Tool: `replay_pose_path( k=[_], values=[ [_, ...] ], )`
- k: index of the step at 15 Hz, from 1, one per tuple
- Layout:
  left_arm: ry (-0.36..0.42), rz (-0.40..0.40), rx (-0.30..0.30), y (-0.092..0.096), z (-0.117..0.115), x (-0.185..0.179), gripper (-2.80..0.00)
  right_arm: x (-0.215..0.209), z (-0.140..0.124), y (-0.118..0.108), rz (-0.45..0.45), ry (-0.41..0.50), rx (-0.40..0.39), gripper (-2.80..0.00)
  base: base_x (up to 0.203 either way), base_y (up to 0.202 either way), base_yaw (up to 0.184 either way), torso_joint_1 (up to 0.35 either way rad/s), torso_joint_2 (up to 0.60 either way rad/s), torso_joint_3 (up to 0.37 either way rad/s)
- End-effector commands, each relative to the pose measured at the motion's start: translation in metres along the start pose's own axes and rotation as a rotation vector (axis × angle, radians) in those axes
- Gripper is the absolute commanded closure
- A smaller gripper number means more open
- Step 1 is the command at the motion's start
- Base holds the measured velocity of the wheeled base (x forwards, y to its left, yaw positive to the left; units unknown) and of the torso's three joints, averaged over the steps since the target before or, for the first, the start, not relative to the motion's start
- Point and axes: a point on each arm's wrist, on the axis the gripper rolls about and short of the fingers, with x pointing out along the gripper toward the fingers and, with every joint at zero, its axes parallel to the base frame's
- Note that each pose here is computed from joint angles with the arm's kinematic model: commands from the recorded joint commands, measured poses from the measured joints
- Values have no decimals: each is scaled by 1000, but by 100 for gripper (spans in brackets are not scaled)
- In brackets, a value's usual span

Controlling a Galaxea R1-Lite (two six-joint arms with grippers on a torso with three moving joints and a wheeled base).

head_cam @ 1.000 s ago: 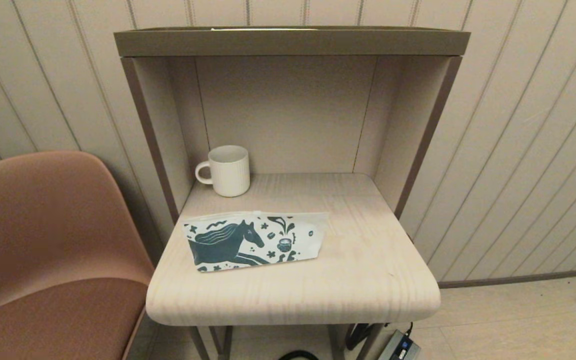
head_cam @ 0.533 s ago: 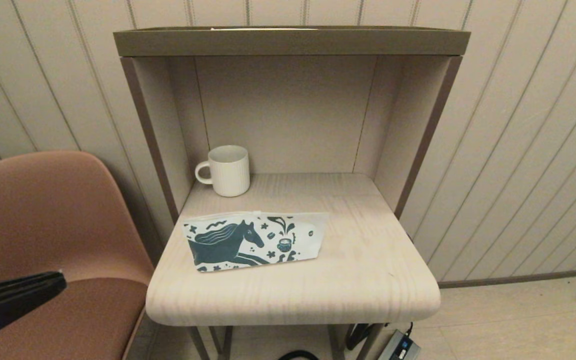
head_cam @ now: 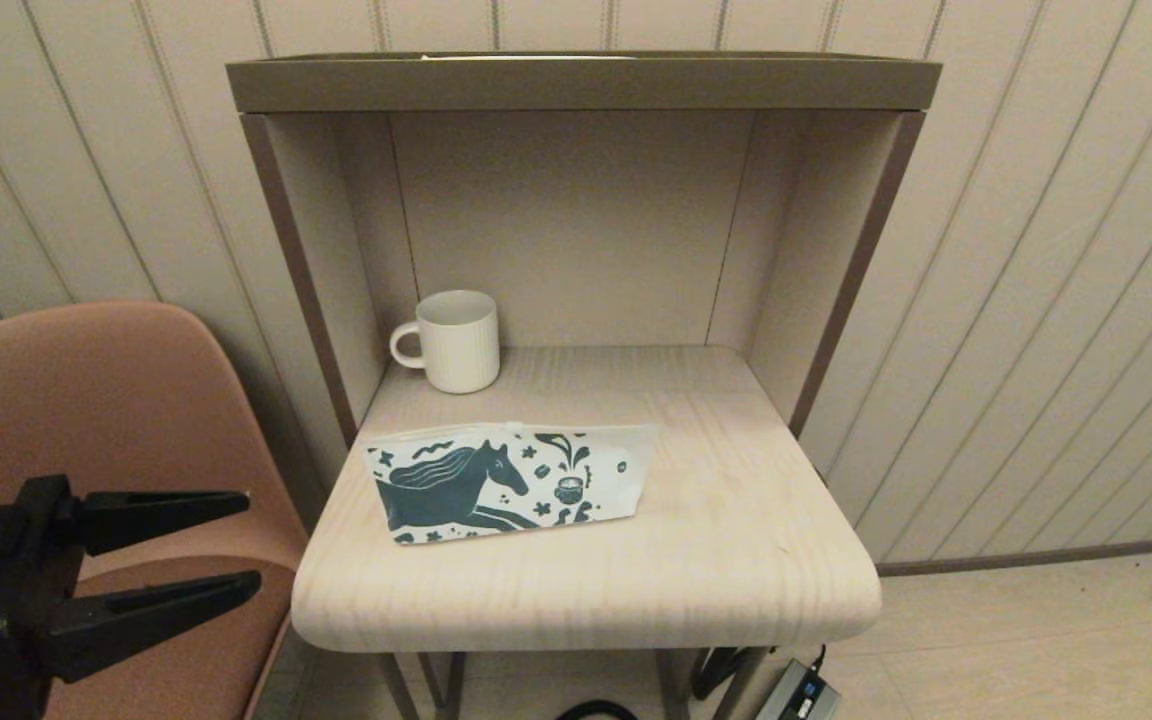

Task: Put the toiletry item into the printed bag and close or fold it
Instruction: Pick up the storage bag

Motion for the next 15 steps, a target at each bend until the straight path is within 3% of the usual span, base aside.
replay_pose_path(
  k=[1, 4, 7, 11, 15],
  values=[
    [46, -26, 43, 19, -8, 14, -280, 0, 0, 0, 0, -1, 0, 0, 0, 0, 0, 0, 0, 0],
    [32, -74, 77, 30, -3, 22, -280, 0, 0, 0, 0, -1, 0, 0, 0, 0, 0, 0, 0, 0],
    [37, -93, 154, 44, -1, 31, -280, 0, 0, 0, -1, -1, -1, 0, 0, 0, 0, 0, 0, 0],
    [78, -128, 192, 66, -18, 49, -280, 0, 0, 0, 0, -2, 0, 0, 0, 0, 0, 0, 0, 0],
    [76, -148, 188, 86, -27, 64, -280, 0, 0, 0, 0, -3, 0, 0, 0, 0, 0, 0, 0, 0]
  ],
)
